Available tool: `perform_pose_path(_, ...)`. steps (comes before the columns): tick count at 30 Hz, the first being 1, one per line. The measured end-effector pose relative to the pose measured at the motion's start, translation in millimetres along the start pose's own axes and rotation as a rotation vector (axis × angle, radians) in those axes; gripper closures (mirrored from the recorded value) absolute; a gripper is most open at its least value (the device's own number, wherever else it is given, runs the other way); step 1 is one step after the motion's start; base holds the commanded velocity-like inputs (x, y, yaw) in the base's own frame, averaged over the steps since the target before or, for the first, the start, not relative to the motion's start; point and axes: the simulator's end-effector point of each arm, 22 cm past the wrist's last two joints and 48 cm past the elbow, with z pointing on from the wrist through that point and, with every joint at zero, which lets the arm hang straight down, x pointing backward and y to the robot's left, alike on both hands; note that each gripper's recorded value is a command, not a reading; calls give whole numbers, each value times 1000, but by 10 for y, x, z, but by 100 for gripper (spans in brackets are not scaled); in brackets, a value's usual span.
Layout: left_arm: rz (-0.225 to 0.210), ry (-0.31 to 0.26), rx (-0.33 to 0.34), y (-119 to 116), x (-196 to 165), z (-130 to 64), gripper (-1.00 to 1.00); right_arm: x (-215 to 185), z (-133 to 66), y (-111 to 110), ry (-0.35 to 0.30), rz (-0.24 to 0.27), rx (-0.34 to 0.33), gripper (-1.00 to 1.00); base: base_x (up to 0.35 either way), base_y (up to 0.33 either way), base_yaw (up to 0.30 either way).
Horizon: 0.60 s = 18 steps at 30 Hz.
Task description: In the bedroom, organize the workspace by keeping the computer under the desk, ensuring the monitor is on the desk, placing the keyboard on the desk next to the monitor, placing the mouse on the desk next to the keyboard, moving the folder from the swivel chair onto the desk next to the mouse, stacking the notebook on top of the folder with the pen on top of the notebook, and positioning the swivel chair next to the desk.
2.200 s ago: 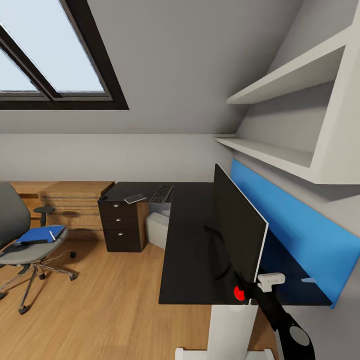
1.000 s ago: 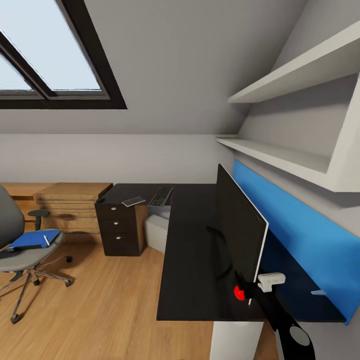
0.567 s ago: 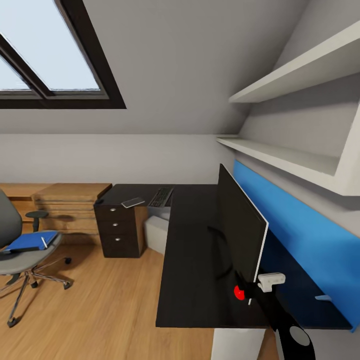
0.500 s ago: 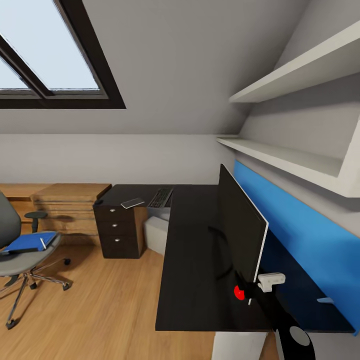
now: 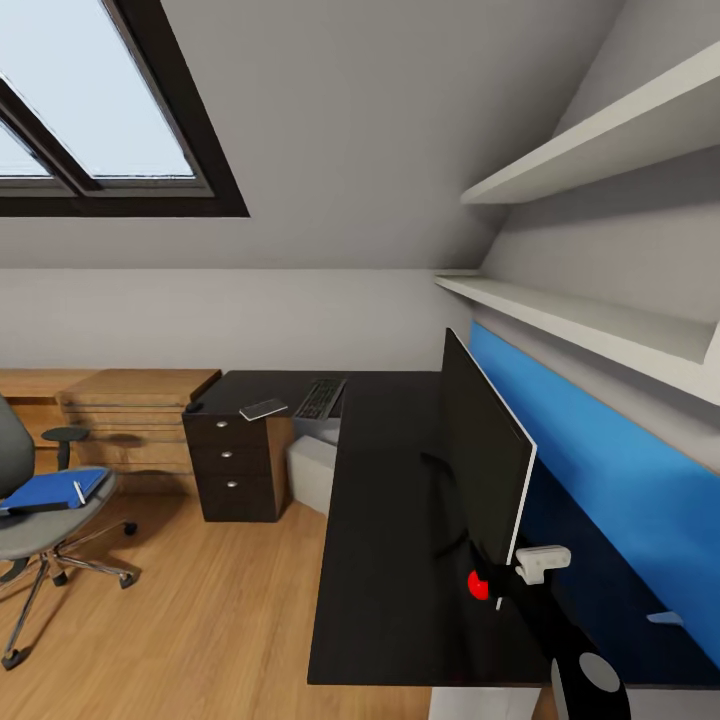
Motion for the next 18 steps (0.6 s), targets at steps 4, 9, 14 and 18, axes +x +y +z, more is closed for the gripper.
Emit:
perform_pose_path(4, 0, 0, 1, -2, 0, 0, -100, 11, -13, -43, 2, 4, 10, -100, 2, -121, 0)
perform_pose_path(9, 1, 0, 0, 4, 0, 0, -100, 26, -27, -90, 4, 8, 21, -100, 0, -177, 0)
perform_pose_path(14, 1, 0, -1, 9, -4, 1, -100, 29, -30, -101, 4, 9, 23, -100, 0, -43, 0)
perform_pose_path(18, 1, -1, -1, 10, -4, 2, -100, 31, -30, -102, 5, 9, 23, -100, 0, -8, 0)
